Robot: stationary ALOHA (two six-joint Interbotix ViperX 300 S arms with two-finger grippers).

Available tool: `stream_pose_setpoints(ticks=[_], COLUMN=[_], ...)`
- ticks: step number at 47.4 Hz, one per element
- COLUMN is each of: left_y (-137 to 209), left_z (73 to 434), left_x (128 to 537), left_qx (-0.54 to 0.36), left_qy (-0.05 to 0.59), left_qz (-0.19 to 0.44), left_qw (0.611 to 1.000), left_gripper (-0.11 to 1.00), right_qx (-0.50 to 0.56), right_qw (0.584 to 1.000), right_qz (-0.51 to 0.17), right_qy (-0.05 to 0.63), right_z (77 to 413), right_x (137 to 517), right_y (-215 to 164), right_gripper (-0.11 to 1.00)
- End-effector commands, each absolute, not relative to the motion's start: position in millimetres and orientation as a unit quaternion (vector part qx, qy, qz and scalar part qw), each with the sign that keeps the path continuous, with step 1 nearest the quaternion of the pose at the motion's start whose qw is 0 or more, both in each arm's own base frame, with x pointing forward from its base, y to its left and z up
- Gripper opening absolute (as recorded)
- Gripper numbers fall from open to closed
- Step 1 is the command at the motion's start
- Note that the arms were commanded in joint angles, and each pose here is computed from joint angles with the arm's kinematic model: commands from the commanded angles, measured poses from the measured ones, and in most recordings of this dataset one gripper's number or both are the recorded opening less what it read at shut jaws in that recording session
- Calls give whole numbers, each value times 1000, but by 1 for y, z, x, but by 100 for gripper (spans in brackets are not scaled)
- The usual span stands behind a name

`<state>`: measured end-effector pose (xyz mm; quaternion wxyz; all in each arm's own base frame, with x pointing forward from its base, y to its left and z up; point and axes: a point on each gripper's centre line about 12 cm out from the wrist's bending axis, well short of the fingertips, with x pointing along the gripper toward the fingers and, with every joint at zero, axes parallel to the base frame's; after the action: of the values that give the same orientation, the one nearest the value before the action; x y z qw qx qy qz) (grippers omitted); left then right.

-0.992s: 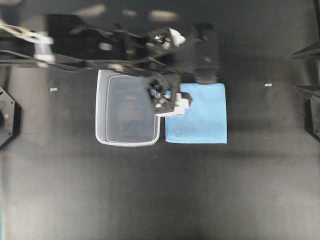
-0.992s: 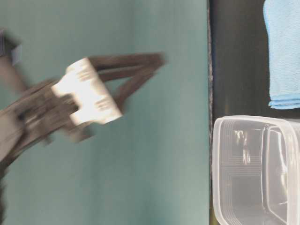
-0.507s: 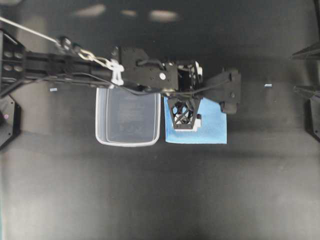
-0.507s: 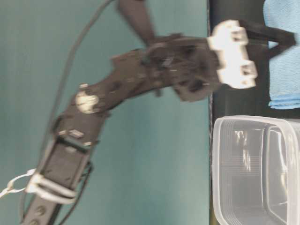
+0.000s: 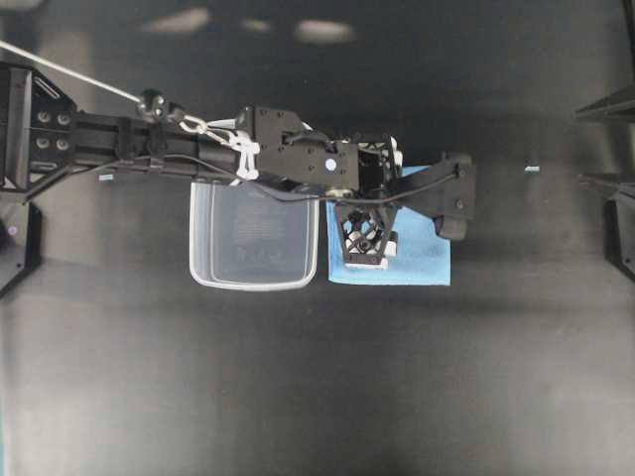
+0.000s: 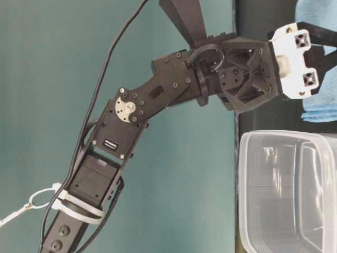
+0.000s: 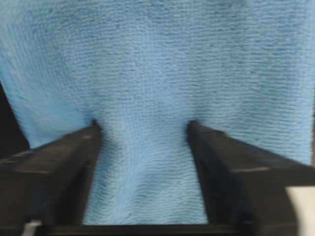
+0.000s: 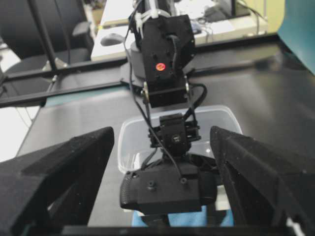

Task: Place the blue towel into the container with the left arm.
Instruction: 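Lower the left gripper and pinch the blue towel's centre, then lift the towel and carry it left over the container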

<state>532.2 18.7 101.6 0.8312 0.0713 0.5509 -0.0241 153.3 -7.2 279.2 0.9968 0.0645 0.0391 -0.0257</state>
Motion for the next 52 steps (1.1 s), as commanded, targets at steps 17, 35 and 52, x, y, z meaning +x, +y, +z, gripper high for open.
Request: stream_pose_setpoints(ticks=[17, 35, 52], left_y=[14, 13, 12], left_z=[175, 321, 358], left_x=[543, 476, 393], left_qx=[80, 76, 76], left_qy=[493, 474, 457], left_qz=[-23, -14, -12], left_qw=[866, 877, 886], left_gripper=[6, 6, 6], right_qx=[65, 64, 64], right_qw=[997, 997, 997], right_qz=[-27, -27, -27], right_qy=[37, 34, 31], right_z=[281, 282, 282], right_x=[154, 154, 154], right_y=[-8, -8, -8], right_gripper=[76, 76, 76])
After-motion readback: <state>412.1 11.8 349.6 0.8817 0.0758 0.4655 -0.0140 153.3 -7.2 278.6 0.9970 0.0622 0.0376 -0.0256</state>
